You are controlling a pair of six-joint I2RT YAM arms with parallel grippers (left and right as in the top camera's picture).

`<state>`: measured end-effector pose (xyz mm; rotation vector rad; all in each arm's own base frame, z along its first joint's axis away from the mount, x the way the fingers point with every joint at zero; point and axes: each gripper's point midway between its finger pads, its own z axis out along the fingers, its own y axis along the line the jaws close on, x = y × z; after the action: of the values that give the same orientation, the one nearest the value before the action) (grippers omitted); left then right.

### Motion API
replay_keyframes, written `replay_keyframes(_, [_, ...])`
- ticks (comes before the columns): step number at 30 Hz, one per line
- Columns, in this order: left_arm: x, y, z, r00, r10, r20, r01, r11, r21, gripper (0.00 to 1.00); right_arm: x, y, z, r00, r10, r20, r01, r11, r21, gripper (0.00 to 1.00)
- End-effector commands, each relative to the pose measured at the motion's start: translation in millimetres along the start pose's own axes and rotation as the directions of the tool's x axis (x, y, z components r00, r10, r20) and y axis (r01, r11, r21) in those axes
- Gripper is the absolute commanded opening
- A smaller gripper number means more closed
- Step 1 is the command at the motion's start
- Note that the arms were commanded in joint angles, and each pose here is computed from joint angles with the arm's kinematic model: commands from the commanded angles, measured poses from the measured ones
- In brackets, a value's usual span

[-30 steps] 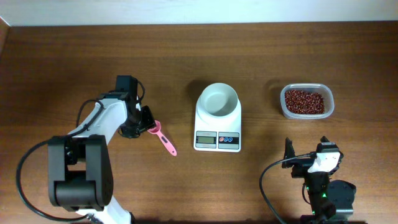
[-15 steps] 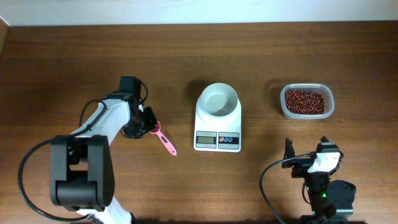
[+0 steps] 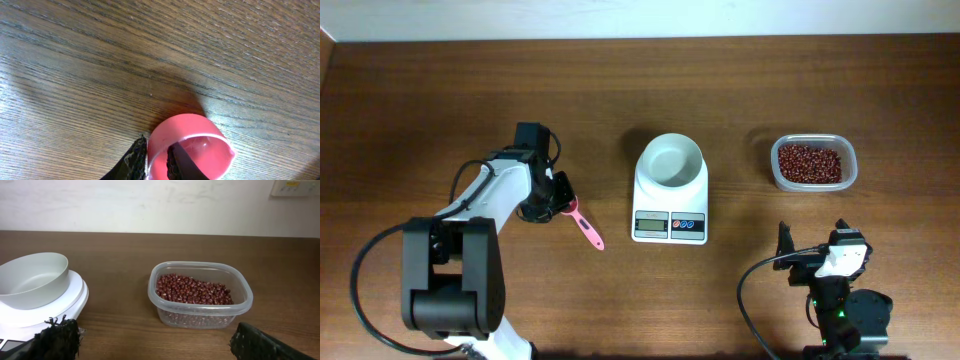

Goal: Scoop and weigh 50g on scale
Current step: 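Lower the left gripper and close it on the pink scoop's handle, then lift the pink scoop with the left gripper toward the scale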

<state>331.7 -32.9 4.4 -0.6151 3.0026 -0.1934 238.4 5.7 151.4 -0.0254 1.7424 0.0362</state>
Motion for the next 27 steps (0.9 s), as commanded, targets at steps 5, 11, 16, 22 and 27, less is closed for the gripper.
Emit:
replay_keyframes(5, [1, -1, 6, 1.000, -0.004, -0.006, 0.004, 1.000, 0.008, 0.12, 3, 1, 0, 1.000, 0.007, -0.006, -0.007, 1.000, -0.006, 0.99])
replay_keyframes(11, [1, -1, 6, 1.000, -0.004, -0.005, 0.004, 1.000, 0.009, 0.00, 3, 1, 0, 1.000, 0.007, -0.006, -0.007, 1.000, -0.006, 0.99])
replay_keyframes(16, [1, -1, 6, 1.000, -0.004, -0.006, 0.004, 1.000, 0.009, 0.00, 3, 1, 0, 1.000, 0.007, -0.006, -0.007, 1.000, -0.006, 0.99])
replay_keyframes(22, [2, -2, 6, 1.000, -0.004, -0.010, 0.005, 1.000, 0.014, 0.00, 3, 1, 0, 1.000, 0.007, -0.006, -0.007, 1.000, -0.006, 0.99])
replay_keyframes(27, [-2, -15, -12, 1.000, -0.014, 0.016, 0.013, 0.997, 0.080, 0.00, 3, 1, 0, 1.000, 0.007, -0.006, -0.007, 1.000, -0.006, 0.99])
